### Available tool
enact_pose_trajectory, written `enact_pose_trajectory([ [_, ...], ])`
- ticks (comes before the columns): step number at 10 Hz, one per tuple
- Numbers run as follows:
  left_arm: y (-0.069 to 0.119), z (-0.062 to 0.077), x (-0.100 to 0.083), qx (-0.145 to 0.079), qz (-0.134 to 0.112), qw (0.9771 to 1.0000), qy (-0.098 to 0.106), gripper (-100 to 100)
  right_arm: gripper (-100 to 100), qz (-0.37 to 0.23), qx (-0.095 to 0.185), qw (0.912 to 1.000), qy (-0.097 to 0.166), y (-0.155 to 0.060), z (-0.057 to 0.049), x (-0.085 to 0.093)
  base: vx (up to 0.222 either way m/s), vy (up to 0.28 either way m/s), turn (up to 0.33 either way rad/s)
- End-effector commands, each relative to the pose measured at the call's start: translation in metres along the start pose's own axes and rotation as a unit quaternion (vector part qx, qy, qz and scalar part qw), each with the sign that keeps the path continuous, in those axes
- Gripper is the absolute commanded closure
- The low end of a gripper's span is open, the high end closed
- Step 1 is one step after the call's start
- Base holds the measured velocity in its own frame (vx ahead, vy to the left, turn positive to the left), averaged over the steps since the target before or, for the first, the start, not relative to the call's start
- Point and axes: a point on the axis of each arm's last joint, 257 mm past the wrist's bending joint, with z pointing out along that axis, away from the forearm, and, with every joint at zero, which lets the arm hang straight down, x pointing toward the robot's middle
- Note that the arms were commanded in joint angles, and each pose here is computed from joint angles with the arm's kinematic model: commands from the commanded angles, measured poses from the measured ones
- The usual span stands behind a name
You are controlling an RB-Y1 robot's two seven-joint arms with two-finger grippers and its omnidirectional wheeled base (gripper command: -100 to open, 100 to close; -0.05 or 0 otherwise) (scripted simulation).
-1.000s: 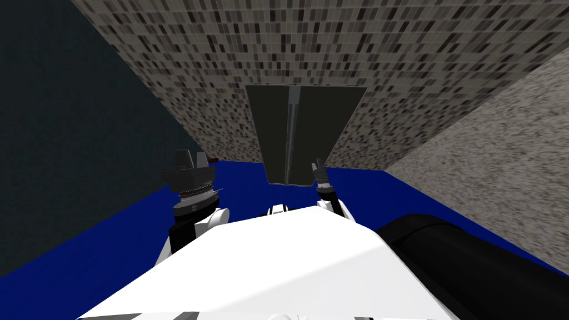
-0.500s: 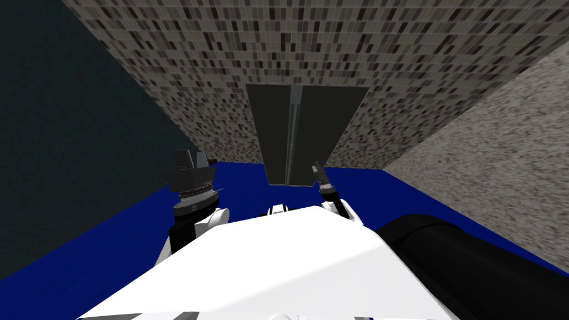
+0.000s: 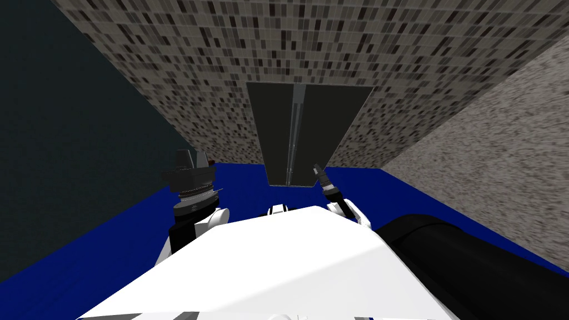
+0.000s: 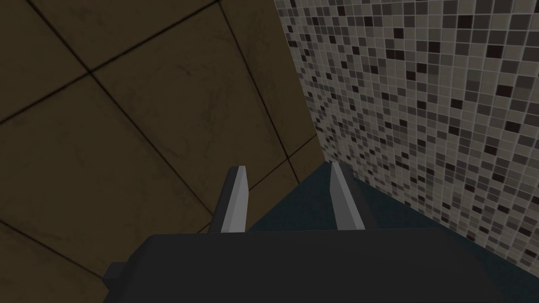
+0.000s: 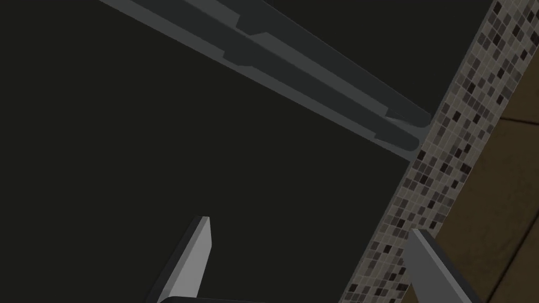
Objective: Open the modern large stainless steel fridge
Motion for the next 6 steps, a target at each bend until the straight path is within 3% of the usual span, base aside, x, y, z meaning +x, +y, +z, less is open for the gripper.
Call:
enact_pose_trajectory([
  [1, 0.0, 0.0, 0.0, 0.0, 0.0, 1.0, 0.0, 0, -100, -0.032, 0.019, 0.9989, 0.028, -0.017, -0.005, -0.005, 0.057, 0.069, -0.035],
  [2, 0.0, 0.0, 0.0, 0.0, 0.0, 1.0, 0.0, 0, -100, -0.05, 0.037, 0.9973, 0.038, -0.033, -0.012, -0.01, 0.057, 0.078, -0.063],
  [3, 0.0, 0.0, 0.0, 0.0, 0.0, 1.0, 0.0, 0, -100, -0.059, 0.035, 0.9964, 0.05, -0.032, -0.01, -0.01, 0.052, 0.064, -0.037],
  [6, 0.0, 0.0, 0.0, 0.0, 0.0, 1.0, 0.0, 0, -100, -0.105, 0.068, 0.9891, 0.077, -0.062, -0.023, -0.025, 0.063, 0.086, -0.052],
])
